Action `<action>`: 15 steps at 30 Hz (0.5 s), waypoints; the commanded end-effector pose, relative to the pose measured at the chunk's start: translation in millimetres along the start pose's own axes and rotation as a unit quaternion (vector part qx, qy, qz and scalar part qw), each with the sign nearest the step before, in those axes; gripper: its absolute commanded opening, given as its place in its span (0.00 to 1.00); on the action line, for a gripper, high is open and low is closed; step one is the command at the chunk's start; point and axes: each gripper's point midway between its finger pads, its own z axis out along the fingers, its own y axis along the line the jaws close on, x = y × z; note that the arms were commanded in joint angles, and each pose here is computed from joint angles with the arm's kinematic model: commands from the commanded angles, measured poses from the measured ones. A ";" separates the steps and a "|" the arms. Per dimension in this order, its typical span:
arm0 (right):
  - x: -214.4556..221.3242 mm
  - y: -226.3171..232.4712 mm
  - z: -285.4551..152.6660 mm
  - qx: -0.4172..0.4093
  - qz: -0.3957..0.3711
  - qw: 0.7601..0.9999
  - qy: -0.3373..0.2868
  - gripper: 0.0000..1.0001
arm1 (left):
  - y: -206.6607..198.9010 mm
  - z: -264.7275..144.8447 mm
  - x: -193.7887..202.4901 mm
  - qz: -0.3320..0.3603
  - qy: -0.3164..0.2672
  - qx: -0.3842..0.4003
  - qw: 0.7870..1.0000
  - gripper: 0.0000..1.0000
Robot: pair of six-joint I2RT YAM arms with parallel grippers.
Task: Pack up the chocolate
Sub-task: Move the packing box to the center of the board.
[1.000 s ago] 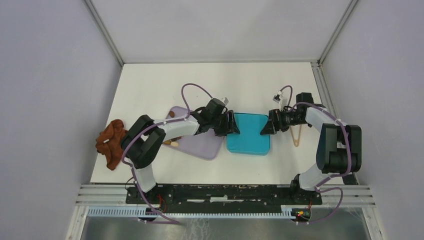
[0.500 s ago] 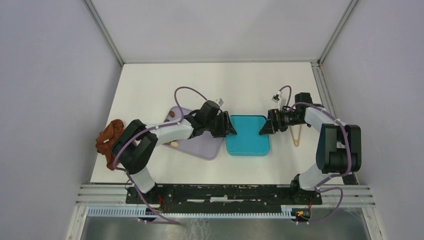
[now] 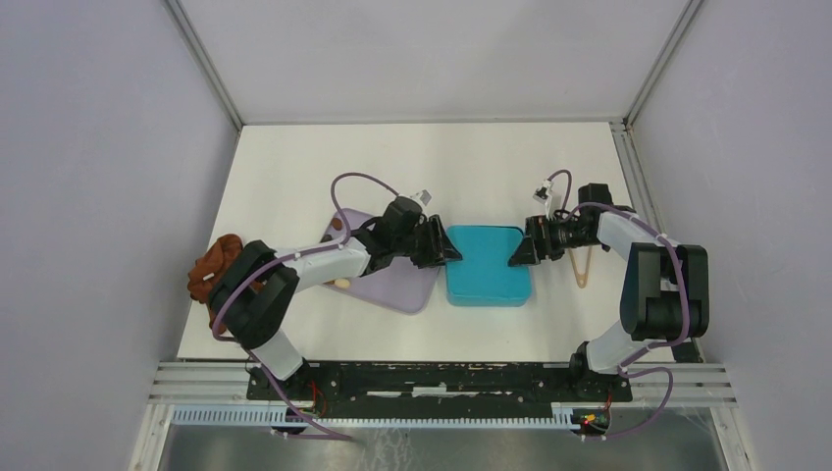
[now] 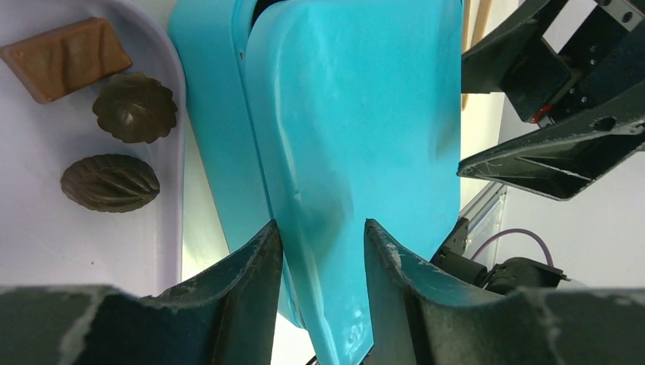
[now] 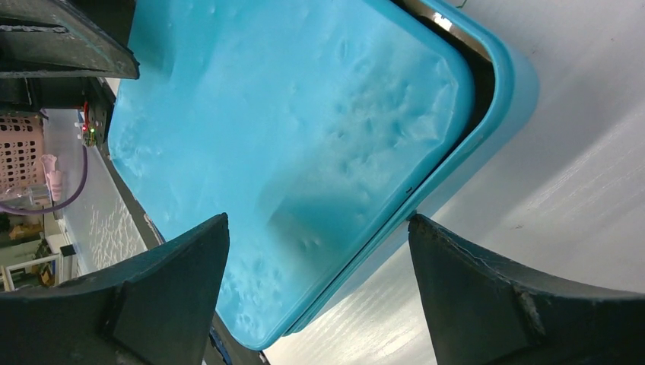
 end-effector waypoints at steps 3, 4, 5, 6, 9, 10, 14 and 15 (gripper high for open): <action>2.9 15.8 3.7 -0.030 -0.007 1.000 0.000 0.92 | -70.3 -28.3 -19.7 0.010 -0.042 0.135 0.990 0.48; 3.1 15.5 3.9 -0.030 -0.008 1.000 0.000 0.92 | -71.4 -29.5 -19.3 0.008 -0.042 0.140 0.989 0.48; 3.9 15.5 3.8 -0.029 -0.007 1.000 0.001 0.92 | -72.4 -30.4 -18.7 0.006 -0.042 0.145 0.989 0.48; 3.9 15.4 3.9 -0.029 -0.007 1.000 0.001 0.92 | -73.1 -31.6 -18.1 0.004 -0.043 0.149 0.988 0.47; 4.2 15.7 3.8 -0.030 -0.008 1.000 0.002 0.92 | -73.5 -34.5 -16.8 -0.002 -0.046 0.156 0.987 0.47; 4.0 15.8 3.6 -0.029 -0.008 1.000 0.001 0.92 | -72.8 -35.2 -16.5 -0.004 -0.046 0.155 0.987 0.47; 3.6 16.3 4.1 -0.030 -0.011 0.999 0.002 0.93 | -70.7 -34.8 -15.1 -0.012 -0.044 0.159 0.986 0.47; 3.4 16.5 4.0 -0.031 -0.011 0.999 0.001 0.93 | -70.7 -33.5 -14.4 -0.014 -0.042 0.161 0.986 0.46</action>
